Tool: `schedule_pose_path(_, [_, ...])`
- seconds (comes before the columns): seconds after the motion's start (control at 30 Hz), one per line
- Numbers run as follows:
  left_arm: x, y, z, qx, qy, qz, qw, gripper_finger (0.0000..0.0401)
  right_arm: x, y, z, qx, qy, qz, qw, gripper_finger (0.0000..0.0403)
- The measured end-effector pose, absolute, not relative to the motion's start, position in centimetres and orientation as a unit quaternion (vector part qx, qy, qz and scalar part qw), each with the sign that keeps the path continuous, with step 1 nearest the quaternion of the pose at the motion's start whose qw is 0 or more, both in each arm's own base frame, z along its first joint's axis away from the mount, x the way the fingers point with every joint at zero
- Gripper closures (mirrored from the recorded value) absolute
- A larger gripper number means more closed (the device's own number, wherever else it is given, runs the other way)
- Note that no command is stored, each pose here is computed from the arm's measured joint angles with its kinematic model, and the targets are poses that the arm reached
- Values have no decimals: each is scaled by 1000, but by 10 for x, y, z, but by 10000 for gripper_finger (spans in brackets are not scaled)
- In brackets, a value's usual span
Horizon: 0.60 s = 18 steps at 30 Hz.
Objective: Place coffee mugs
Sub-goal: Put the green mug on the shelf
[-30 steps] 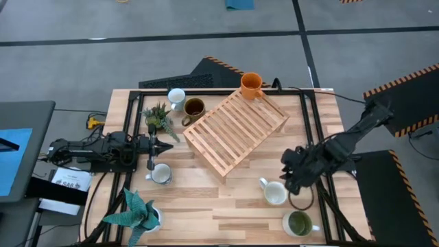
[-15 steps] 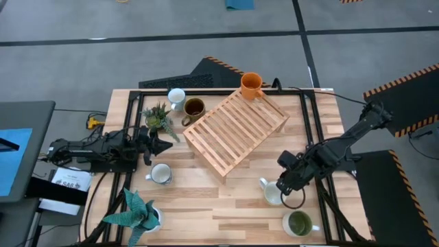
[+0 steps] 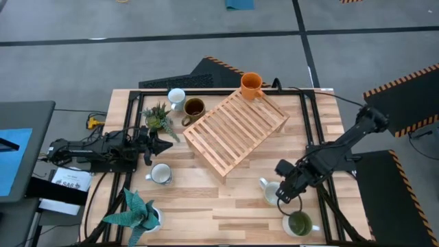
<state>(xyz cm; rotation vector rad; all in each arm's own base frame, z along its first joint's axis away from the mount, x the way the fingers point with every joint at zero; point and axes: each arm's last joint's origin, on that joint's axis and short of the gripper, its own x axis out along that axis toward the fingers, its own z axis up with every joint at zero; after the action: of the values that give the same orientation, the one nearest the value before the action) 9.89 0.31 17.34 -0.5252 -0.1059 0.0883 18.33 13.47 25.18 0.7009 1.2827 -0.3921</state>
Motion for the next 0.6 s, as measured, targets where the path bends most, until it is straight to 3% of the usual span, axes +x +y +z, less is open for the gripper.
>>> schedule_pose_path(0.47, [99,3,173,-262,-48,45,963,401,196,143,233,297,595,-200,720,233])
schedule_pose_path(0.6, [99,4,172,-266,-50,52,961,401,199,146,226,289,602,-207,714,253])
